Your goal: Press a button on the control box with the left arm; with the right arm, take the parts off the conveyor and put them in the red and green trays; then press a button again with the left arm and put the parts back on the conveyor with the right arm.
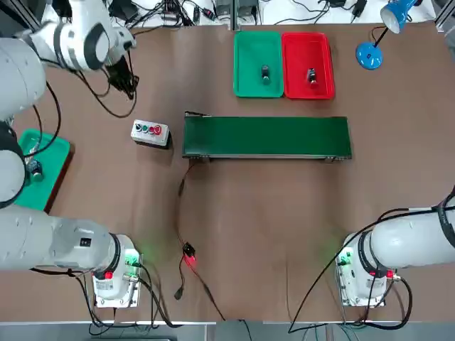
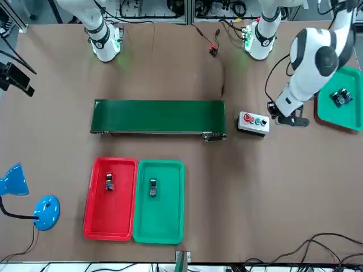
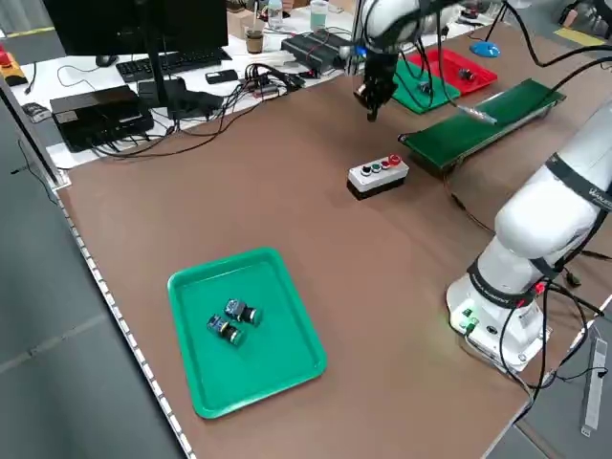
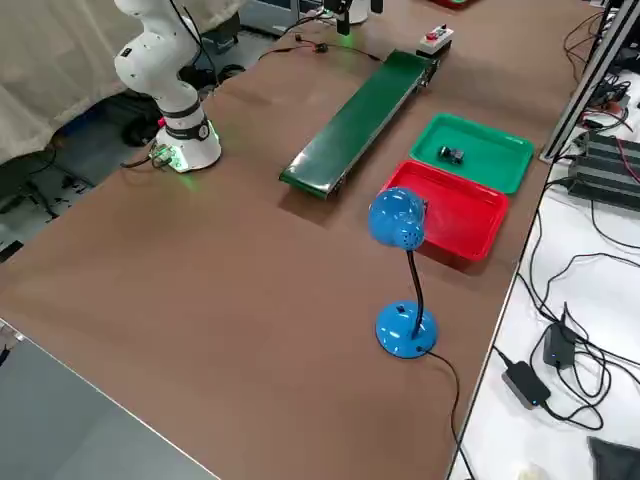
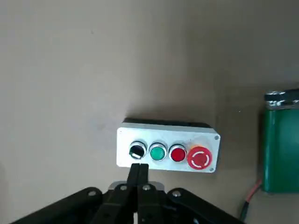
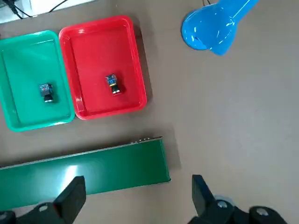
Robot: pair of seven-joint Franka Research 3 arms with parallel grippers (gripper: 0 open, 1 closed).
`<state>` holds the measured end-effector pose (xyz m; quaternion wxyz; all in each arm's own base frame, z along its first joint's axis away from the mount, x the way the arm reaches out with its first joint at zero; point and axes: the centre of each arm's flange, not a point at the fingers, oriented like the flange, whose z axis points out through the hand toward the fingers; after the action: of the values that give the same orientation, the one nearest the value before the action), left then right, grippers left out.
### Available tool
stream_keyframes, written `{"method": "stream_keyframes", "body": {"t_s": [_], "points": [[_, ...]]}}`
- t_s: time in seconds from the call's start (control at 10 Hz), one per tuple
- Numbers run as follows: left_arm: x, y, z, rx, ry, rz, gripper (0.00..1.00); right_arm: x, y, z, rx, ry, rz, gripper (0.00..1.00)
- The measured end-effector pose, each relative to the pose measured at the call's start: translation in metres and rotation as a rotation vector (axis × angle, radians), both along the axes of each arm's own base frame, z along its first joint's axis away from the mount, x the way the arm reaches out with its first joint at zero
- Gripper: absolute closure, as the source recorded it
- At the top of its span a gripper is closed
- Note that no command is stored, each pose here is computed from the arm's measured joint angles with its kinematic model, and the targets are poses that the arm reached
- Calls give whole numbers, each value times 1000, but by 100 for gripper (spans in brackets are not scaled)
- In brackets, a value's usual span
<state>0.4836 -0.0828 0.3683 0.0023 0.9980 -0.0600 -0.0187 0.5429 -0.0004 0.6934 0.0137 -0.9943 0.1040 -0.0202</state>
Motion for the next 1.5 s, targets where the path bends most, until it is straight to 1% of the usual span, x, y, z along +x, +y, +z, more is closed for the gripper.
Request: {"method": "stream_keyframes", "body": {"t_s": [0.2,0.4,0.5,0.7,0.9,1.5], "points": [[-19,-1,-31,6,25,-9,99,0,0,0,0,0,0,0],[-30,-12,-47,13,59,-35,99,0,0,-1,0,1,3,0],[-30,-15,-55,13,64,-41,99,0,0,-1,0,1,17,0],[-24,-16,-78,4,50,-41,99,0,-3,-1,-3,0,56,0],[-22,-15,-97,0,59,-37,99,0,-5,-1,-3,-1,70,0],[-23,-14,-112,1,85,-34,99,0,-5,-1,-3,-1,73,0]]}}
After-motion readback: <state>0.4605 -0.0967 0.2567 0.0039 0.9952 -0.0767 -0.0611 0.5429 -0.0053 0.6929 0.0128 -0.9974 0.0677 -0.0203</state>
